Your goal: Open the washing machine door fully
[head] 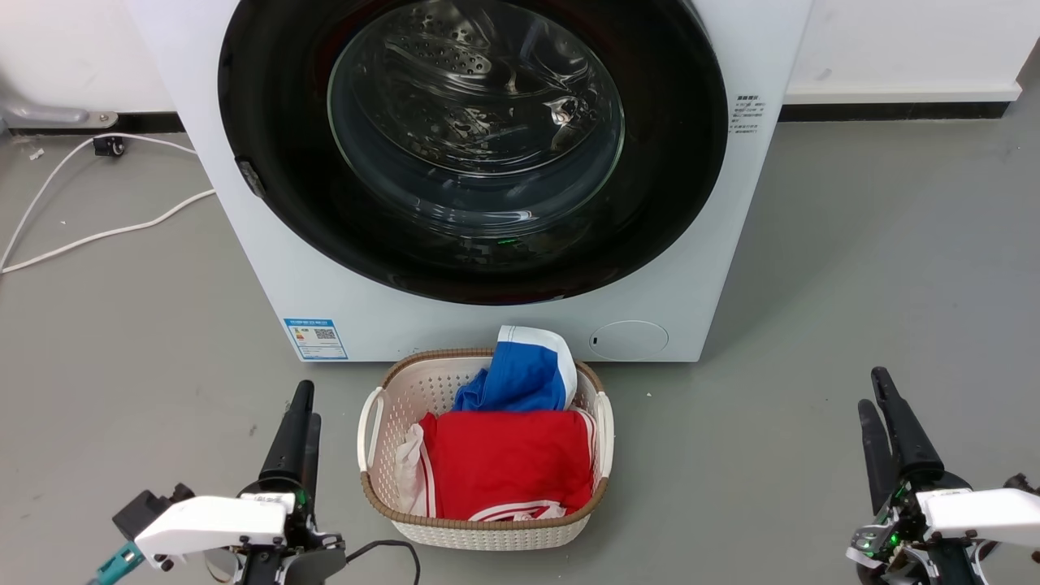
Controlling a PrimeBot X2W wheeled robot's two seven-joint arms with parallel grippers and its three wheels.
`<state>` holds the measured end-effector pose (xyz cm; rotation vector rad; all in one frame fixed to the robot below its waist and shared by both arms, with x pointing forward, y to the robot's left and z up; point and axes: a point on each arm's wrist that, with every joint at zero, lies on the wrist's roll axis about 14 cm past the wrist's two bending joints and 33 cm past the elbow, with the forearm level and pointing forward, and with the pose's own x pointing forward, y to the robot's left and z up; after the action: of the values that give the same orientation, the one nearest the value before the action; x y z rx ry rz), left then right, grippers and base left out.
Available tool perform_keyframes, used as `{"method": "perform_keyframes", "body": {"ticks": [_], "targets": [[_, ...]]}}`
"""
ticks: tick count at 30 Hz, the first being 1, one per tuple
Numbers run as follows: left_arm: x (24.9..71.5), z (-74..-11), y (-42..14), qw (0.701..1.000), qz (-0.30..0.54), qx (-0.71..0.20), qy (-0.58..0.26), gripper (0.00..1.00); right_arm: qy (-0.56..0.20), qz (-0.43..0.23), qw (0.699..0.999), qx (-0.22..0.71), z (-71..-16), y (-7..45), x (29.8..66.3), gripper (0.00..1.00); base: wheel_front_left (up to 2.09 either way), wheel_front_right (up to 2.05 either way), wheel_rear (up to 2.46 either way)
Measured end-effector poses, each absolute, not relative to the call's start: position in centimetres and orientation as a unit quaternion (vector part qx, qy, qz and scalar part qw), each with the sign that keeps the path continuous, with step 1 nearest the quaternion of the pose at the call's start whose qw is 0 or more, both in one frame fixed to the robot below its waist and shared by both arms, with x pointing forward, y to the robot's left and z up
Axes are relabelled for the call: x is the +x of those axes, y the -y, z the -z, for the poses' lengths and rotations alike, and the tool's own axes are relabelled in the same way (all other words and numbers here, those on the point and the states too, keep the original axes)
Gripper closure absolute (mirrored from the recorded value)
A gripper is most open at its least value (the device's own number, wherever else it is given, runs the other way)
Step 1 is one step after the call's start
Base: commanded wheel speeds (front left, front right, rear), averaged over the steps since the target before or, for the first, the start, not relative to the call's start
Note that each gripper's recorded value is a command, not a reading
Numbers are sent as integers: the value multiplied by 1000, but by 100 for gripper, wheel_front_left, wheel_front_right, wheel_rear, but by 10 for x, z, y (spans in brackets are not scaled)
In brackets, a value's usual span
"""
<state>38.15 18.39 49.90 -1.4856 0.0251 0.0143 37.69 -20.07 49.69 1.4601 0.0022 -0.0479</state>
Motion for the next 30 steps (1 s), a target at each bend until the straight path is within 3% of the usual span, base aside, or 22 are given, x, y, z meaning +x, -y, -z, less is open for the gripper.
{"method": "perform_keyframes", "body": {"ticks": [16,30], "targets": [[384,-529,-163,870,45,-490,15,0,23,-7,878,479,-521,196,376,0,0,0,0],[384,-538,-152,945,68,-319,24,0,25,-35,939,341,-533,185,374,0,0,0,0]]}}
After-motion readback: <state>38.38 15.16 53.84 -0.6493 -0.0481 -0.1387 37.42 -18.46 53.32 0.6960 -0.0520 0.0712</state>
